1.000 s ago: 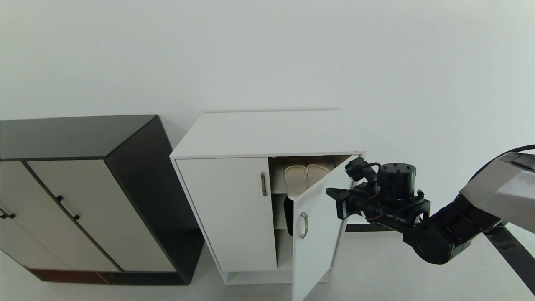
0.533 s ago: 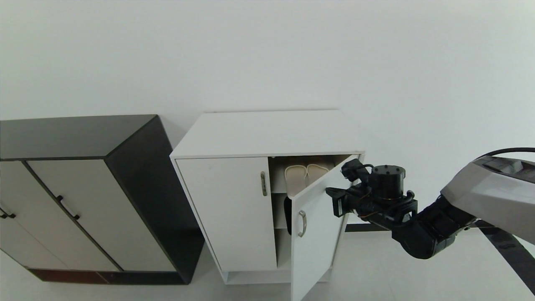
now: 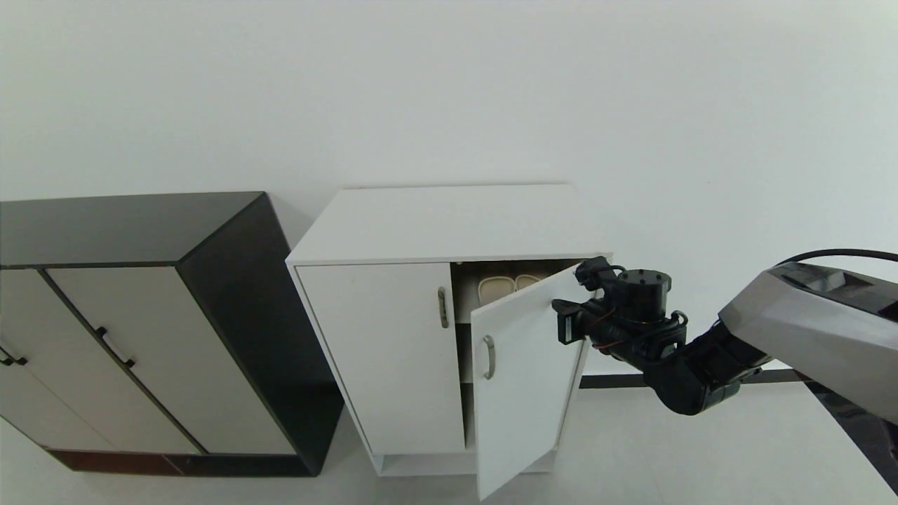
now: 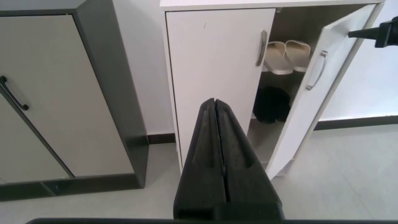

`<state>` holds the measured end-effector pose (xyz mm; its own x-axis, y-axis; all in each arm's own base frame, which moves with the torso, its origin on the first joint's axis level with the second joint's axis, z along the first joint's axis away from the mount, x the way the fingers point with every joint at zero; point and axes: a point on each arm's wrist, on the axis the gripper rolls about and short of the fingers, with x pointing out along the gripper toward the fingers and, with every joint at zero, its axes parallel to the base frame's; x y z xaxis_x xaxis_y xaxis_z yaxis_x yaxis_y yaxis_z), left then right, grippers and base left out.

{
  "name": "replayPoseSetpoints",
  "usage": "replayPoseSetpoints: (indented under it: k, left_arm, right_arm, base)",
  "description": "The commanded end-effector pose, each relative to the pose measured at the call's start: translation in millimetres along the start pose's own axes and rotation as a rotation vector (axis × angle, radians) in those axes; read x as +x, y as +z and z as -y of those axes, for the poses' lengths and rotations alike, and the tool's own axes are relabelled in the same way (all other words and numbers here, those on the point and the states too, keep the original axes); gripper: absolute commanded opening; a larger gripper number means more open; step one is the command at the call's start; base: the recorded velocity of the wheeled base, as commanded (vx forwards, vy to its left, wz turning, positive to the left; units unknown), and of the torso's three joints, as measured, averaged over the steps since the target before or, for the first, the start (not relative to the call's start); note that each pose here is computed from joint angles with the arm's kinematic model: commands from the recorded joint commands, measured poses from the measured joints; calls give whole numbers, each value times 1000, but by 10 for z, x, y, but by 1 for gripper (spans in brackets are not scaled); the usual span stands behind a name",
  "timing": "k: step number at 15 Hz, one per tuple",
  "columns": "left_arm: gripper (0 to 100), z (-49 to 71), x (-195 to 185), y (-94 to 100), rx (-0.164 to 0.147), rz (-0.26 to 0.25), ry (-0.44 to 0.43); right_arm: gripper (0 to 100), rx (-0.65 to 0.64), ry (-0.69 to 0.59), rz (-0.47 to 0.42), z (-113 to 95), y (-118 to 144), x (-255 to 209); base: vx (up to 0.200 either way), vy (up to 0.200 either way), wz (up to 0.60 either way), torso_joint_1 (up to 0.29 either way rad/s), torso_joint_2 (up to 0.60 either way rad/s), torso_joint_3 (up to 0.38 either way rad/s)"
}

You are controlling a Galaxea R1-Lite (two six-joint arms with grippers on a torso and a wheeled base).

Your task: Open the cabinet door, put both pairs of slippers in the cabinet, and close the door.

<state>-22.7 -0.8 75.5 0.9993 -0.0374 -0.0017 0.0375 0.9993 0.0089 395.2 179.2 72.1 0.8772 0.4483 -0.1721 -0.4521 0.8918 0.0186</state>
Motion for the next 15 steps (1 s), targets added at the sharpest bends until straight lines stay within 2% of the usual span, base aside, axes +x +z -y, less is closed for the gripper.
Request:
replayPoseSetpoints:
  k: [1, 8, 15]
  left_arm:
    - [0, 0, 1, 0, 0, -1, -1]
    - [0, 0, 1, 0, 0, -1, 1]
    - [0, 0, 1, 0, 0, -1, -1]
  right_arm:
    - [0, 2, -13, -8, 38, -72, 70]
    - [0, 7, -81, -1, 230, -167, 232]
    - [0, 9, -93, 1, 284, -200, 276]
  base:
    - [0, 0, 0, 0, 0, 0]
    - [0, 0, 0, 0, 0, 0]
    - [0, 0, 0, 0, 0, 0]
